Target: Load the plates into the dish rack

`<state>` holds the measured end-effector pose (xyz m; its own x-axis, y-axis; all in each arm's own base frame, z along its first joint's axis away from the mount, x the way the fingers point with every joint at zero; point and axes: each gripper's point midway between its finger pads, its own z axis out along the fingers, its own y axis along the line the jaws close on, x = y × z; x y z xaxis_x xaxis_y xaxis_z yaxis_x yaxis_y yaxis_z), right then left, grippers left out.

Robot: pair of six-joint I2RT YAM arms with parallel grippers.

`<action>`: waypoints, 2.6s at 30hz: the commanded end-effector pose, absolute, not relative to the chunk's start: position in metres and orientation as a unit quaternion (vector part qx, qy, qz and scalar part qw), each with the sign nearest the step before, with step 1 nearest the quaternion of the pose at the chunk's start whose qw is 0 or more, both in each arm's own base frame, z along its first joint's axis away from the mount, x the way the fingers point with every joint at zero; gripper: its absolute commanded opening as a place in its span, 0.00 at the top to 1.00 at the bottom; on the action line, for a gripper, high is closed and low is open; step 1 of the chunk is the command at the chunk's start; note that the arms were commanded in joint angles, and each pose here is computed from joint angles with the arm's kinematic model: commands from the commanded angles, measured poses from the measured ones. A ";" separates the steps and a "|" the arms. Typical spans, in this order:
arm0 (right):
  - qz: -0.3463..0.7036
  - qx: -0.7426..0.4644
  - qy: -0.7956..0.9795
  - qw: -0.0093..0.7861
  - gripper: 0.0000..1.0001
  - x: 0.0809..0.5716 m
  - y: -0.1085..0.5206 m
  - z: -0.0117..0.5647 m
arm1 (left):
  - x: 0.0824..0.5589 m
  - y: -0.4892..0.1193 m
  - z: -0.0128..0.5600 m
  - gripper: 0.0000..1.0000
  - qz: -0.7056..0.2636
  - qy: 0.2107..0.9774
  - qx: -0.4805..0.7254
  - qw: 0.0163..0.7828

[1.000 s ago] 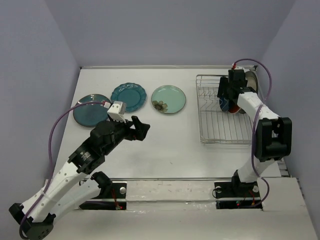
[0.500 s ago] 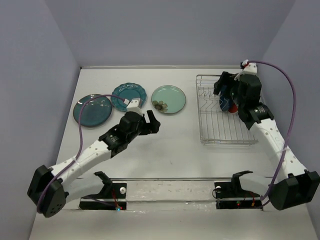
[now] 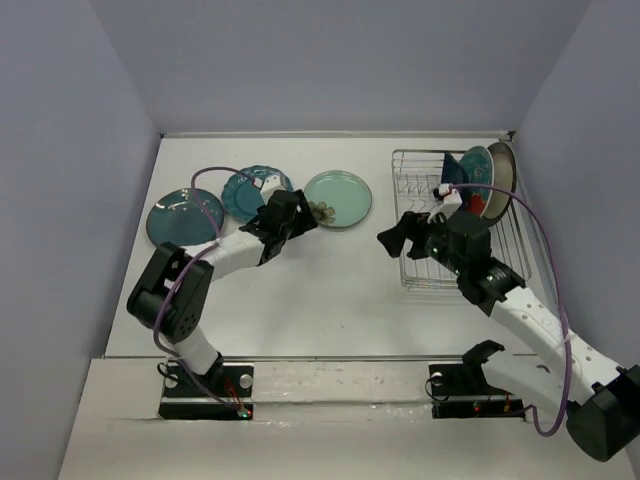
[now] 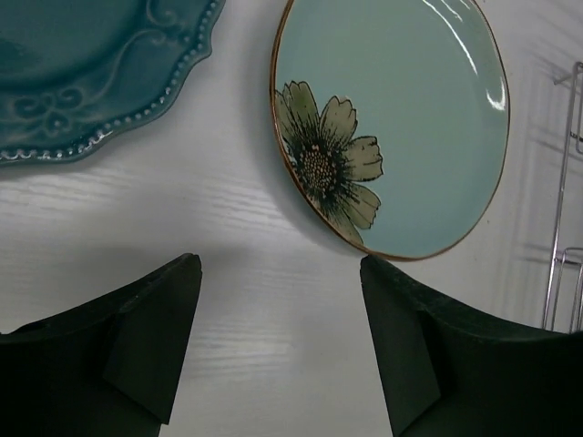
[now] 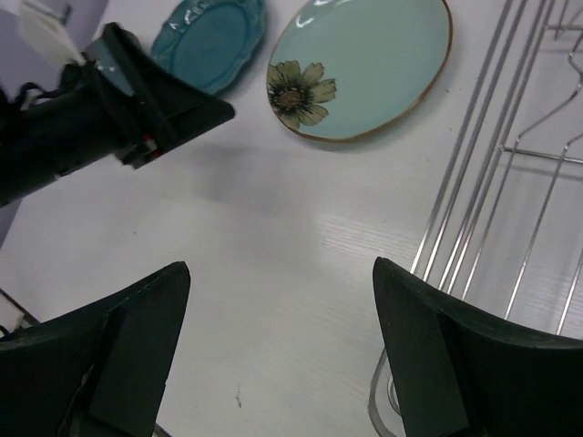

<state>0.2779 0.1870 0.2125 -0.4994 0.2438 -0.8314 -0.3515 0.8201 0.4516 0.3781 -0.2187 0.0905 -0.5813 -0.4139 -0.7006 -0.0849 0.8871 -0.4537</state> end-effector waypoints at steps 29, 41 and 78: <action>0.396 -0.082 0.757 0.513 0.16 0.257 0.220 0.239 | 0.467 -0.237 0.064 0.83 -0.213 0.805 -0.272 0.483; 0.406 -0.083 0.765 0.493 0.16 0.260 0.228 0.240 | 0.419 -0.224 0.148 0.94 -0.308 0.738 -0.246 0.547; 0.533 -0.179 0.731 0.387 0.11 0.248 0.289 0.228 | 0.259 -0.160 0.309 0.94 -0.481 0.613 -0.179 0.601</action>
<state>0.2603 0.2835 0.1869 -0.7218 0.1475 -0.6762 -0.5531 0.4644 0.6917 0.2699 -0.1542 0.2514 -0.2638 -0.7488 -0.6081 0.2058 0.5722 -0.7939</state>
